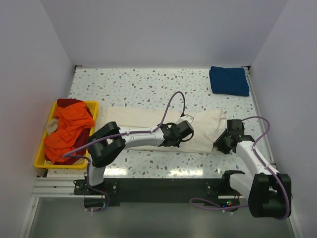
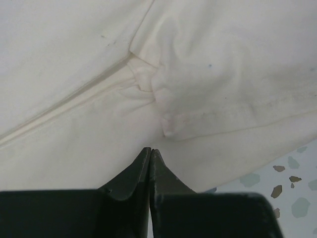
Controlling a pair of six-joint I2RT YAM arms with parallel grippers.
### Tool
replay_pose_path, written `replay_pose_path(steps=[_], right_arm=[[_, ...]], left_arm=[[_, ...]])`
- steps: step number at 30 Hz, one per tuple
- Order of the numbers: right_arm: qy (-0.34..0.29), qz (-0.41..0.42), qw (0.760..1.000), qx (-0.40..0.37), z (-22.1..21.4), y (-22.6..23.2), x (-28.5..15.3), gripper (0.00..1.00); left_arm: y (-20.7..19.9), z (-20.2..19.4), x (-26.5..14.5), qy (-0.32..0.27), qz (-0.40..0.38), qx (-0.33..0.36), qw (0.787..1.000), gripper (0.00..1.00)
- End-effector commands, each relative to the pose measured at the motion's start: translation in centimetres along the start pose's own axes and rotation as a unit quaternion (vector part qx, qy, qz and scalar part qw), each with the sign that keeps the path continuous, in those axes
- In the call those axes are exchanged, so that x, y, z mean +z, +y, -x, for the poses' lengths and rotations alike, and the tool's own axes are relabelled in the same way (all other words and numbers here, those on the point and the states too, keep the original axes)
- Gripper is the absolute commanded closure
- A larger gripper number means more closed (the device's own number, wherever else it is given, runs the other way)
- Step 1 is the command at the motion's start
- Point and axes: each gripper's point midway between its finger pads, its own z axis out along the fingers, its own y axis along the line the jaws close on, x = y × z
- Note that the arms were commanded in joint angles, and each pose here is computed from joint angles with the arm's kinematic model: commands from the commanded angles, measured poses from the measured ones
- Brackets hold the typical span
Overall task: Fold and stack the t-shirts
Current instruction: Fold the tshirt
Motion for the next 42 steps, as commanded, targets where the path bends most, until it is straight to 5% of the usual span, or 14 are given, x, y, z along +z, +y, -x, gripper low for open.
replay_pose_path(steps=[1, 16, 23, 27, 35, 42], right_arm=[[-0.003, -0.035, 0.998, 0.046, 0.0, -1.3, 1.0, 0.66], [-0.132, 0.066, 0.989, -0.023, 10.3, 6.4, -5.4, 0.62], [-0.152, 0.048, 0.984, -0.074, 17.7, 10.9, -1.2, 0.57], [-0.131, 0.063, 0.986, -0.085, 18.8, 12.0, 3.5, 0.59], [-0.123, 0.082, 0.986, -0.072, 19.5, 11.5, 6.1, 0.58], [-0.120, 0.084, 0.988, -0.047, 18.4, 10.7, 6.2, 0.81]], left_arm=[[0.0, 3.2, -2.2, -0.042, -0.035, -0.041, 0.998, 0.94], [10.1, 7.7, -4.8, -0.035, -0.096, -0.193, 0.976, 0.86], [15.7, 10.7, -1.3, -0.012, -0.088, -0.269, 0.959, 0.88], [17.1, 9.1, 1.7, 0.010, -0.073, -0.299, 0.951, 0.89], [19.9, 6.4, 4.7, 0.026, -0.036, -0.335, 0.941, 0.91], [20.7, 3.8, 6.0, 0.054, -0.009, -0.360, 0.931, 0.91]])
